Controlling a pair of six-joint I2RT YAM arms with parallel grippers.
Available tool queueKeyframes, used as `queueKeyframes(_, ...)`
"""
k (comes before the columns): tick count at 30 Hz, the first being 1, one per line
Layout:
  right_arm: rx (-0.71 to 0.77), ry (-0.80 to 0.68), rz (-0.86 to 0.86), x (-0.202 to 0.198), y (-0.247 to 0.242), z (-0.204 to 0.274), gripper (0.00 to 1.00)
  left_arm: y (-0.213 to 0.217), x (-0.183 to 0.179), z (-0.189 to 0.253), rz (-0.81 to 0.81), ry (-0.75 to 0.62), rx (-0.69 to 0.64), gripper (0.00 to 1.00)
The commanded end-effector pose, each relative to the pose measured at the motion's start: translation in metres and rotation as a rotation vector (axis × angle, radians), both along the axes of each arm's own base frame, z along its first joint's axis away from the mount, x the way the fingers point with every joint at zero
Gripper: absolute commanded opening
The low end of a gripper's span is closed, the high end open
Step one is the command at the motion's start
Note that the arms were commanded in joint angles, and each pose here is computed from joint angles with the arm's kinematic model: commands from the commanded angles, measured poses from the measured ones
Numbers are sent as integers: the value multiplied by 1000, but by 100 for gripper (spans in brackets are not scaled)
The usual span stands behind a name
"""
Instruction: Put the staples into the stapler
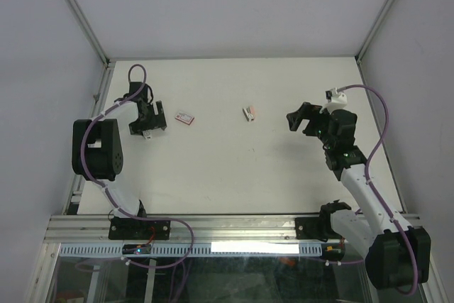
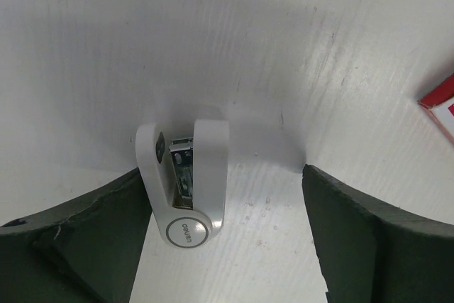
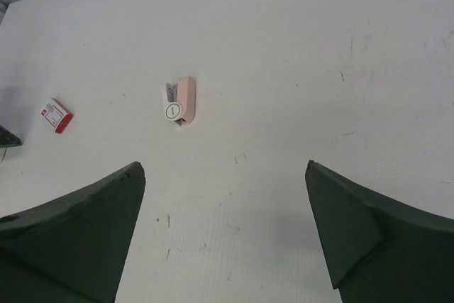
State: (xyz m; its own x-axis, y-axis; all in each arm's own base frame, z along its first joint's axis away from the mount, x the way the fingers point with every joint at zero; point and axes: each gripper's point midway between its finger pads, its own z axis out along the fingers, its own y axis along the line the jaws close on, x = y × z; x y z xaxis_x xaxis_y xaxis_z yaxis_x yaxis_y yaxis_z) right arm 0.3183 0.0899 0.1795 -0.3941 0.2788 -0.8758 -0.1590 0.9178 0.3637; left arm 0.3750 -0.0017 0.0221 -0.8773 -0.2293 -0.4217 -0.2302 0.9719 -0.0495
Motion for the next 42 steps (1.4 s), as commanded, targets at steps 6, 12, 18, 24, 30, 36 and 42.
queueKeyframes(6, 5, -68, 13, 9, 3, 18, 99, 16, 7, 8, 41, -33, 67, 65)
queueKeyframes(12, 6, -68, 10, 9, 3, 17, 100, 14, 1, 15, 41, -48, 65, 42)
queueKeyframes(18, 13, -61, 26, 9, 6, 16, 100, 3, -1, 25, 18, -77, 47, 16)
queueKeyframes(24, 49, -79, 101, 6, 20, 23, 100, -51, 2, 73, -126, -235, -6, 0)
queueKeyframes(30, 221, -39, 482, -25, 81, 44, 99, -187, -23, 169, -596, -470, -456, 0)
queueKeyframes(36, 452, 119, 780, -77, 123, 62, 96, -280, -120, 219, -1134, -435, -912, 0)
queueKeyframes(42, 513, 157, 886, -113, 142, 76, 81, -305, -204, 229, -1426, -301, -1126, 0)
